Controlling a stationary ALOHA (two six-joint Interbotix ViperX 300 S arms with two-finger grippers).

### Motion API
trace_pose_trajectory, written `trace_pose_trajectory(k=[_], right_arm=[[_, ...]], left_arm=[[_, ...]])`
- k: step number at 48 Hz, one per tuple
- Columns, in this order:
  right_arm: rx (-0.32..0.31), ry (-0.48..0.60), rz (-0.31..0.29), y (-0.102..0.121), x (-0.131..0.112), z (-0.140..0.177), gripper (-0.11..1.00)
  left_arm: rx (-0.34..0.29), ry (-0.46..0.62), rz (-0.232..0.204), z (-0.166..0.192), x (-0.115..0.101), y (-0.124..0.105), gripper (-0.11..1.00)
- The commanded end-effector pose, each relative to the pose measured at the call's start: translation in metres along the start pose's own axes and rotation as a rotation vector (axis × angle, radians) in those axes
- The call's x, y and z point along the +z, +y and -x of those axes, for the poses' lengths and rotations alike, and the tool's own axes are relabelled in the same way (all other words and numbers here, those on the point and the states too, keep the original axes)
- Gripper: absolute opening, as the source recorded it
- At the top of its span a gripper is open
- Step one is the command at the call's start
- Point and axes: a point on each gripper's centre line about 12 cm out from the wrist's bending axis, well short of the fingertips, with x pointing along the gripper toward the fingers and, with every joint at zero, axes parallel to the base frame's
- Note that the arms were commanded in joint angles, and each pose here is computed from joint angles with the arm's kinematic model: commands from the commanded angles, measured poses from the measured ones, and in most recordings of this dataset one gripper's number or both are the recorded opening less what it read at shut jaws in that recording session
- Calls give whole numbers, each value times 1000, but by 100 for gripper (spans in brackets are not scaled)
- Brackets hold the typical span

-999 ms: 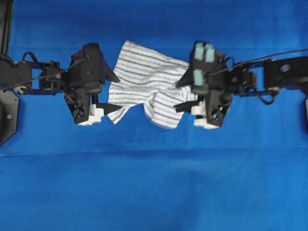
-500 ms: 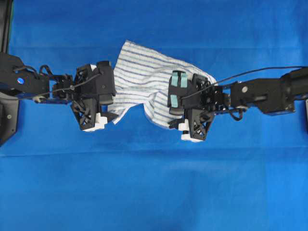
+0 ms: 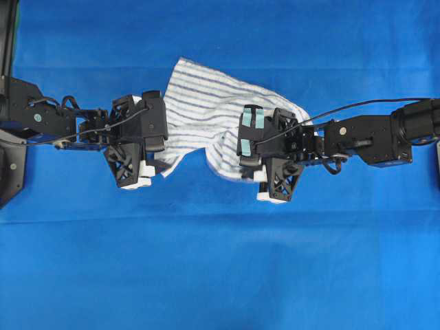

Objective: Lift the towel with both arms.

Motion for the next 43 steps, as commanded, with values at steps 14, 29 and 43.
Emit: trace_pose_trajectory(k=[14, 29, 43], right_arm=[[3, -6, -4, 2, 12, 11, 4], [17, -125, 3, 8, 53, 82, 4], [14, -316, 1, 3, 91, 168, 4]], left_arm=[[-2, 20, 1, 5, 6, -1, 2], [-7, -74, 7, 52, 54, -1, 2], [-12, -232, 3, 127, 109, -2, 2]])
